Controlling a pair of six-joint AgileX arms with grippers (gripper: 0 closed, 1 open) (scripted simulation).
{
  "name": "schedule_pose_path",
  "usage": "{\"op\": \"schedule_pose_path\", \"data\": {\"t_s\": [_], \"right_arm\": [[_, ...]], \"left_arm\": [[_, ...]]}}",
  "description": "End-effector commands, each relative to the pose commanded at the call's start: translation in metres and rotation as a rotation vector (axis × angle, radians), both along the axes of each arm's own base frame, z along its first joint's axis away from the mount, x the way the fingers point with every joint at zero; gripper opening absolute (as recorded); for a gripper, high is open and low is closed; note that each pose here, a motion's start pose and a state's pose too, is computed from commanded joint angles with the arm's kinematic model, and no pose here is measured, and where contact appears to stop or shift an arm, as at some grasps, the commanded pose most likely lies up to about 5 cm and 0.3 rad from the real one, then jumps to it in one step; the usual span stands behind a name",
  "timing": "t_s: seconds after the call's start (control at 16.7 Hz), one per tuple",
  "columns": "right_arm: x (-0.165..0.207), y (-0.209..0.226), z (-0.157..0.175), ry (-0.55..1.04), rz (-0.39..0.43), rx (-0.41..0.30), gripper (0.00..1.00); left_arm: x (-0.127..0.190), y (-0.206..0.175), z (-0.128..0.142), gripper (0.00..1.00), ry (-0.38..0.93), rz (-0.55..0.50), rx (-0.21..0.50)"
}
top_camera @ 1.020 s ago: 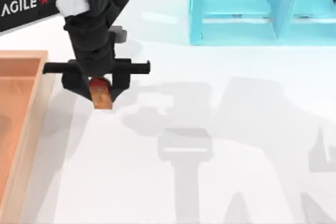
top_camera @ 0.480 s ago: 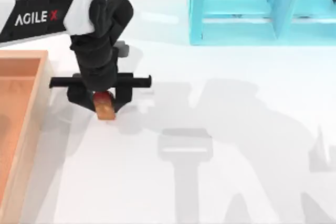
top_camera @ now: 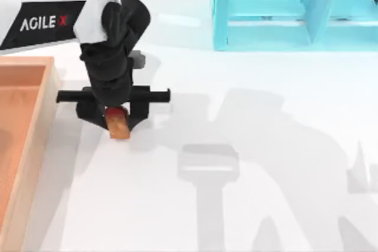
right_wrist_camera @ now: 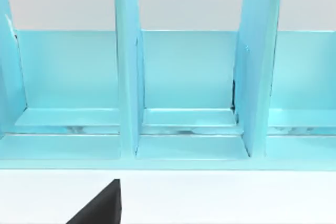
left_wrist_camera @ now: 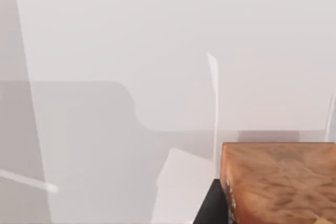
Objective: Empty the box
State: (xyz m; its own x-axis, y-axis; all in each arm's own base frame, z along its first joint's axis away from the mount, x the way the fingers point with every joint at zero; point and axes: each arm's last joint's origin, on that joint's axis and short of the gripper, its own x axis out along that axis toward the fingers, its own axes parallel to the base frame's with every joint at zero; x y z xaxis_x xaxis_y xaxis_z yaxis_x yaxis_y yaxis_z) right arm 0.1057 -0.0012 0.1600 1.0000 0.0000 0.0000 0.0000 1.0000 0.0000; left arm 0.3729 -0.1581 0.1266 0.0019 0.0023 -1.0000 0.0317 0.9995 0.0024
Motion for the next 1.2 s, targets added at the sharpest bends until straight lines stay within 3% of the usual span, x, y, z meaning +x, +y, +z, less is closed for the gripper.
{"op": "schedule_pose_path", "data": {"t_s": [0.6,1.2], "right_arm": [[0.0000,0.0000,0.0000,0.000,0.000,0.000,1.00],[0.0000,0.0000,0.0000,0.000,0.000,0.000,1.00]], "left_arm": [[0.0000,0.0000,0.0000,0.98,0.000,0.000,0.000],[0.0003,0.0003,0.0011,1.00,-0.001,0.001,-0.001]]}}
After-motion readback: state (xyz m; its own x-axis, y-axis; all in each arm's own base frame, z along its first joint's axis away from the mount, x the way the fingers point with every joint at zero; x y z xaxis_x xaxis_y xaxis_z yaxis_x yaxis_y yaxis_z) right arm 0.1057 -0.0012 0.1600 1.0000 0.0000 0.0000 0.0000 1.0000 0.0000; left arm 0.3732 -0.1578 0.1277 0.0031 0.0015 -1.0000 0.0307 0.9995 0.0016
